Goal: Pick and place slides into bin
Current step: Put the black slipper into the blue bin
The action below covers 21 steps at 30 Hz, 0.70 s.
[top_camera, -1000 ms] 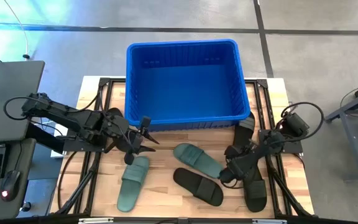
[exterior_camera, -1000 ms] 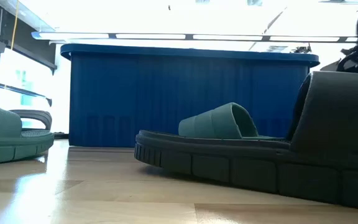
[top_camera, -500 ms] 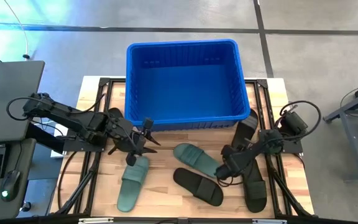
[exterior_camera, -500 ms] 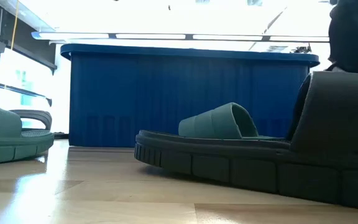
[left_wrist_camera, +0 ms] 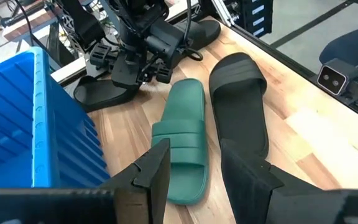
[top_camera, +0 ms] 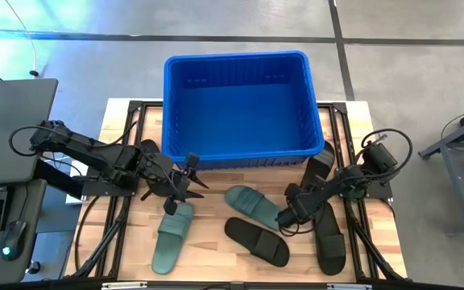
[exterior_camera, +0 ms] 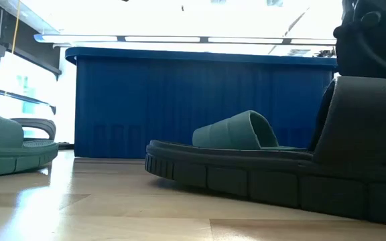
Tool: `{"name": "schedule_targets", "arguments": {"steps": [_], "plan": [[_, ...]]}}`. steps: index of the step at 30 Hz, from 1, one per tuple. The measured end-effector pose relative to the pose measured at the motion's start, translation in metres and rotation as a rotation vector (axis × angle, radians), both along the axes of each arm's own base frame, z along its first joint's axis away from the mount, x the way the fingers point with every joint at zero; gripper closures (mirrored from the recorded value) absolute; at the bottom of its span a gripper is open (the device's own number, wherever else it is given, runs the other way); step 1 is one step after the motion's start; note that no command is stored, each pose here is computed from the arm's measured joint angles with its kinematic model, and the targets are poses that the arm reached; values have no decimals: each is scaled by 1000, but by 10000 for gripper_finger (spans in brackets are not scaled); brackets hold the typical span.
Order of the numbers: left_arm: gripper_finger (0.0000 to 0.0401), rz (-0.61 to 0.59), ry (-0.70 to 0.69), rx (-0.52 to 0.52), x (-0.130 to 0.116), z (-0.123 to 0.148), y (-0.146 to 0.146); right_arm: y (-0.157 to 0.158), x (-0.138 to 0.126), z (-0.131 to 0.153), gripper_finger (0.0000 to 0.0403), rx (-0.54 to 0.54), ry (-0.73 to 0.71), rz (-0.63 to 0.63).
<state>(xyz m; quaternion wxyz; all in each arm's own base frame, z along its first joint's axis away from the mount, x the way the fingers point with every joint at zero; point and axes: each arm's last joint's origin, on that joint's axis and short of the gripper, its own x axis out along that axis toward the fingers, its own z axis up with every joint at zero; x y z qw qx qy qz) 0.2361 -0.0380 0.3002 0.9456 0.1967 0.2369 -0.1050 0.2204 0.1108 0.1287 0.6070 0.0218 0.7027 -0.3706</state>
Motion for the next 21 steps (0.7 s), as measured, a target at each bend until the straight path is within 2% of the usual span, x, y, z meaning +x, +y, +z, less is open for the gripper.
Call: {"name": "schedule_targets", "arguments": {"steps": [5, 9, 15, 21], "plan": [[274, 0, 1, 1, 0, 0, 0, -2, 2, 0, 343, 22, 16, 18], [274, 0, 1, 0, 0, 0, 0, -3, 2, 0, 391, 17, 1, -18], [274, 0, 1, 0, 0, 0, 0, 14, 1, 3, 398, 83, -20, -57], [274, 6, 2, -11, 0, 0, 0, 50, 8, 36, 400, 101, -96, -19]]}}
